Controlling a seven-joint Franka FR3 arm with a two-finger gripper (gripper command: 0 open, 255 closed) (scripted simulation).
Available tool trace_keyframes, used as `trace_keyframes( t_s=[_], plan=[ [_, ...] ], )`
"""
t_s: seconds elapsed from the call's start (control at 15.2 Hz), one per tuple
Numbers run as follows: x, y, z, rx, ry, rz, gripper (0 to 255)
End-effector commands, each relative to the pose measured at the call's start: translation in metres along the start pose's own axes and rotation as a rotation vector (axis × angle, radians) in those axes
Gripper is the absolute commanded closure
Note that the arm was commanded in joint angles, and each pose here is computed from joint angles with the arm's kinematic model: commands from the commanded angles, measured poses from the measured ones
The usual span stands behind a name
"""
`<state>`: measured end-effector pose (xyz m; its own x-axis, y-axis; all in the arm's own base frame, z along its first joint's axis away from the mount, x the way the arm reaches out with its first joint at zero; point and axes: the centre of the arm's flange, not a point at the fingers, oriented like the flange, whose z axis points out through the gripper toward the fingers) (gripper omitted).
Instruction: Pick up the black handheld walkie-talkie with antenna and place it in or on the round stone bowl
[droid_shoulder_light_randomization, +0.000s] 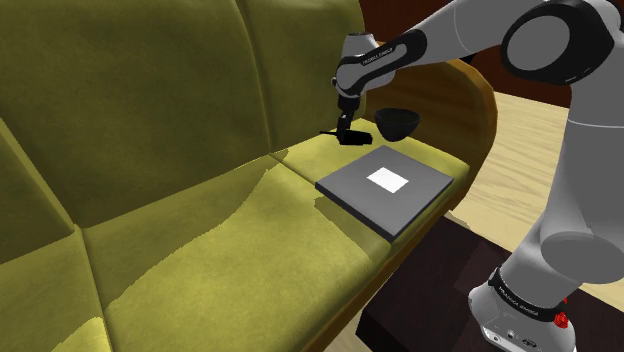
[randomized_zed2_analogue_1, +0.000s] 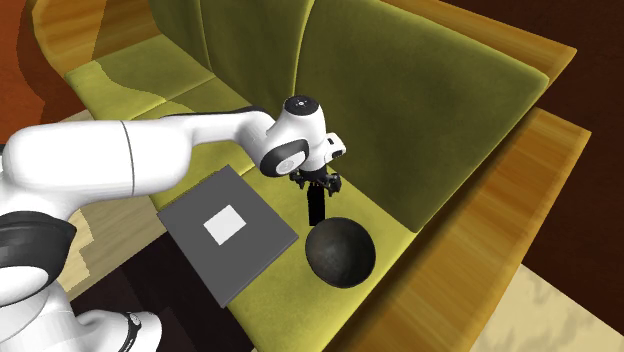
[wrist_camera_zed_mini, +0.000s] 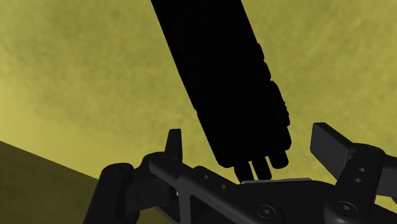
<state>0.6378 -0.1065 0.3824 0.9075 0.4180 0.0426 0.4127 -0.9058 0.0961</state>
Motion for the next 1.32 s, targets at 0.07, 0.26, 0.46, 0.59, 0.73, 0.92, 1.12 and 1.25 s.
trace_keyframes(
  t_s=[0.07, 0.26, 0.46, 0.59, 0.73, 0.92, 1.12, 1.25],
  plan=[
    [0.0, 0.0, 0.0, 0.0, 0.0, 0.0, 0],
    [0.0, 0.0, 0.0, 0.0, 0.0, 0.0, 255],
    [0.0, 0.0, 0.0, 0.0, 0.0, 0.0, 255],
    [0.0, 0.0, 0.0, 0.0, 0.0, 0.0, 255],
    [0.0, 0.0, 0.0, 0.0, 0.0, 0.0, 255],
    [0.0, 0.001, -0.01, 0.0, 0.0, 0.0, 255],
    [0.001, 0.002, -0.026, 0.0, 0.0, 0.0, 255],
    [0.002, 0.003, -0.037, 0.0, 0.0, 0.0, 255]
  ],
)
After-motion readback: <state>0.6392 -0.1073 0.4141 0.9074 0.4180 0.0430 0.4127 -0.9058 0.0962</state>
